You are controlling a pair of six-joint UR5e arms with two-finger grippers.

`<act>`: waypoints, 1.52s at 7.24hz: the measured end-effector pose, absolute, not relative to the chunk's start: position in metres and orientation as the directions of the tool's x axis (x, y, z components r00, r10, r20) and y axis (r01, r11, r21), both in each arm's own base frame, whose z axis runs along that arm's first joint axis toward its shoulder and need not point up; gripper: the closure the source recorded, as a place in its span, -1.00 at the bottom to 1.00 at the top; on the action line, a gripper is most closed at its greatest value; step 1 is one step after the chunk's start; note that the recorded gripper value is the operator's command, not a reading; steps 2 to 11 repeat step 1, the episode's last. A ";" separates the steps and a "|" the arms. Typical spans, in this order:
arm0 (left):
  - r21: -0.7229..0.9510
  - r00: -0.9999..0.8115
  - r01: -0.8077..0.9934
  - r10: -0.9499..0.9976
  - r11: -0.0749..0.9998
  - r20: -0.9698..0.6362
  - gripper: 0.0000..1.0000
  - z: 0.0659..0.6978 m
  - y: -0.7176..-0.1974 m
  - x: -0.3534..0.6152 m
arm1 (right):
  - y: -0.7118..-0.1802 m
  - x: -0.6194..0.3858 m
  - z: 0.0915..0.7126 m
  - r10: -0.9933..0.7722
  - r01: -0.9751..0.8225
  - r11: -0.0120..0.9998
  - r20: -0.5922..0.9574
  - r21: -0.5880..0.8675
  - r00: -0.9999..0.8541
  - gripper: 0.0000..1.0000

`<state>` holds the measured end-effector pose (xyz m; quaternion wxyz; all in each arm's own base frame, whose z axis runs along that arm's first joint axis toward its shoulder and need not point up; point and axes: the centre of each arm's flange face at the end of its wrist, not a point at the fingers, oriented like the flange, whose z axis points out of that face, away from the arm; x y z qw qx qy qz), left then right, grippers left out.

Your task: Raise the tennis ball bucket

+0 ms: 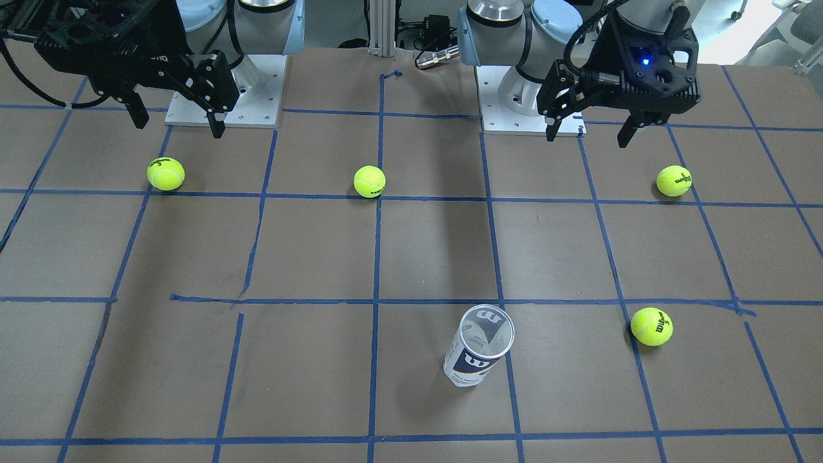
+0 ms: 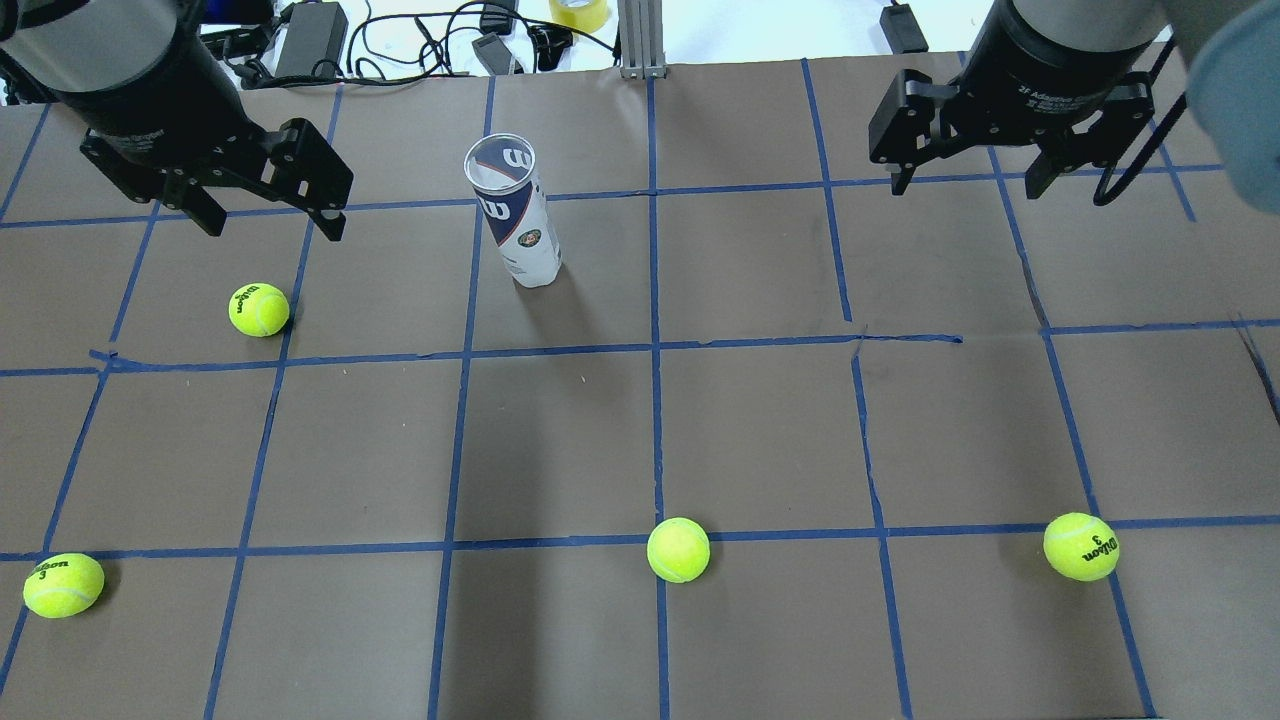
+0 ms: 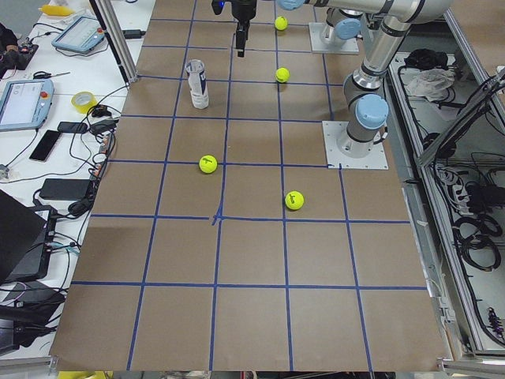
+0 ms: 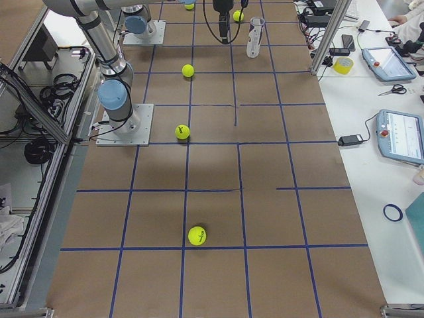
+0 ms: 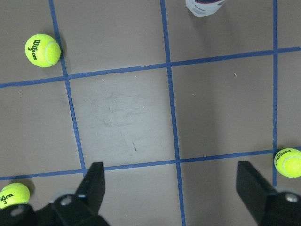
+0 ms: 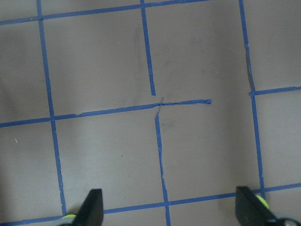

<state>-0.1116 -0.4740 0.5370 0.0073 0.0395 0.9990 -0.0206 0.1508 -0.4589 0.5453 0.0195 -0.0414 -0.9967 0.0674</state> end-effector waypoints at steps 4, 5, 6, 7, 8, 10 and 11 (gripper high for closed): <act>-0.041 -0.997 0.073 0.073 0.996 -0.014 -1.00 0.537 -0.474 -0.112 | -0.457 0.153 0.545 0.038 0.033 0.991 0.039 -0.128 -0.999 -1.00; -0.041 -0.997 0.073 0.073 0.996 -0.014 -1.00 0.537 -0.474 -0.112 | -0.457 0.153 0.545 0.038 0.033 0.991 0.039 -0.128 -0.999 -1.00; -0.041 -0.997 0.073 0.073 0.996 -0.014 -1.00 0.537 -0.474 -0.112 | -0.457 0.153 0.545 0.038 0.033 0.991 0.039 -0.128 -0.999 -1.00; -0.041 -0.997 0.073 0.073 0.996 -0.014 -1.00 0.537 -0.474 -0.112 | -0.457 0.153 0.545 0.038 0.033 0.991 0.039 -0.128 -0.999 -1.00; -0.041 -0.997 0.073 0.073 0.996 -0.014 -1.00 0.537 -0.474 -0.112 | -0.457 0.153 0.545 0.038 0.033 0.991 0.039 -0.128 -0.999 -1.00; -0.041 -0.997 0.073 0.073 0.996 -0.014 -1.00 0.537 -0.474 -0.112 | -0.457 0.153 0.545 0.038 0.033 0.991 0.039 -0.128 -0.999 -1.00; -0.041 -0.997 0.073 0.073 0.996 -0.014 -1.00 0.537 -0.474 -0.112 | -0.457 0.153 0.545 0.038 0.033 0.991 0.039 -0.128 -0.999 -1.00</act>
